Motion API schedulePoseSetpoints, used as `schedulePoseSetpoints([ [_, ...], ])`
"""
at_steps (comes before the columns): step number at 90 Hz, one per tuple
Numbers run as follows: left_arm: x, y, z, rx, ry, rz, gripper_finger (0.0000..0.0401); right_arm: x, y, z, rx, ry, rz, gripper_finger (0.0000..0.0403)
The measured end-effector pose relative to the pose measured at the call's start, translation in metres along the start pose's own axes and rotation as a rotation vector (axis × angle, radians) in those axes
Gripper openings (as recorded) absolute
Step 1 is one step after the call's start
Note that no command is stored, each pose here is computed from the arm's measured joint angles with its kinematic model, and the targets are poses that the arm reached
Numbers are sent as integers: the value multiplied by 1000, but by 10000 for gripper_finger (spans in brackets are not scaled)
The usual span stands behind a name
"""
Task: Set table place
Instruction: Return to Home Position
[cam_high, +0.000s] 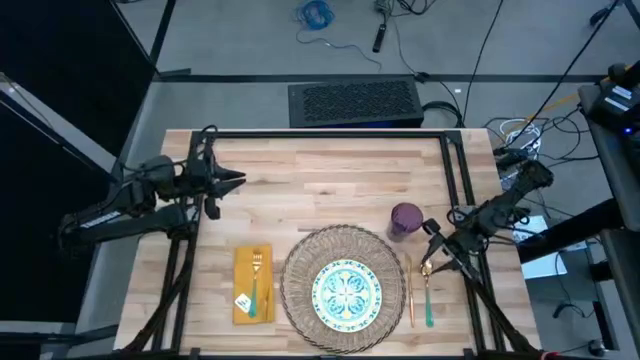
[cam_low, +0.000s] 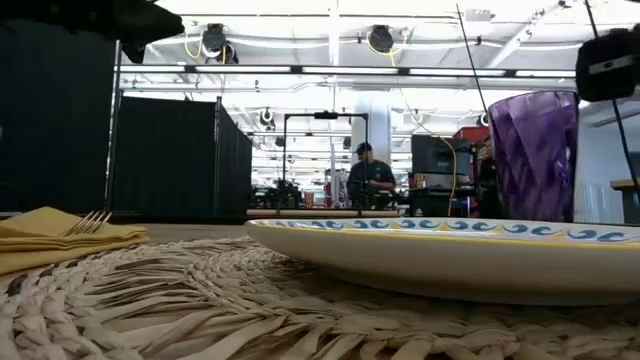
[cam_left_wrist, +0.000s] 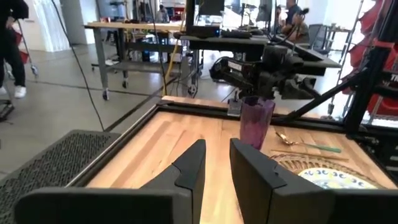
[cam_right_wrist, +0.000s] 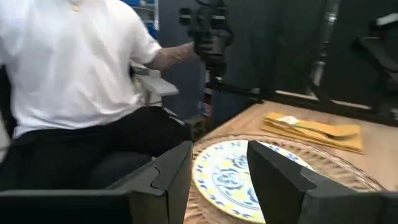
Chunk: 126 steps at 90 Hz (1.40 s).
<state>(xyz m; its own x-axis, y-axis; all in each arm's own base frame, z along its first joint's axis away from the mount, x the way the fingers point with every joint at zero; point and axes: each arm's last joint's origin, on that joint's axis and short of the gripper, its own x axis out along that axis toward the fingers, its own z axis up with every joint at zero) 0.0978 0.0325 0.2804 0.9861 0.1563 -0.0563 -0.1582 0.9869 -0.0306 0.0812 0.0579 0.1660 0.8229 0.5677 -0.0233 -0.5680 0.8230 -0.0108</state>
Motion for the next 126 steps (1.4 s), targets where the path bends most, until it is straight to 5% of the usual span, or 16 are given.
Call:
schedulePoseSetpoints([
  [29, 0, 0, 0, -2, -1, 0, 58, 3, -18, -6, 30, 68, -162, 141],
  [126, 0, 1, 0, 17, 0, 34, 58, -3, -38, -5, -74, 71, -318, 141],
])
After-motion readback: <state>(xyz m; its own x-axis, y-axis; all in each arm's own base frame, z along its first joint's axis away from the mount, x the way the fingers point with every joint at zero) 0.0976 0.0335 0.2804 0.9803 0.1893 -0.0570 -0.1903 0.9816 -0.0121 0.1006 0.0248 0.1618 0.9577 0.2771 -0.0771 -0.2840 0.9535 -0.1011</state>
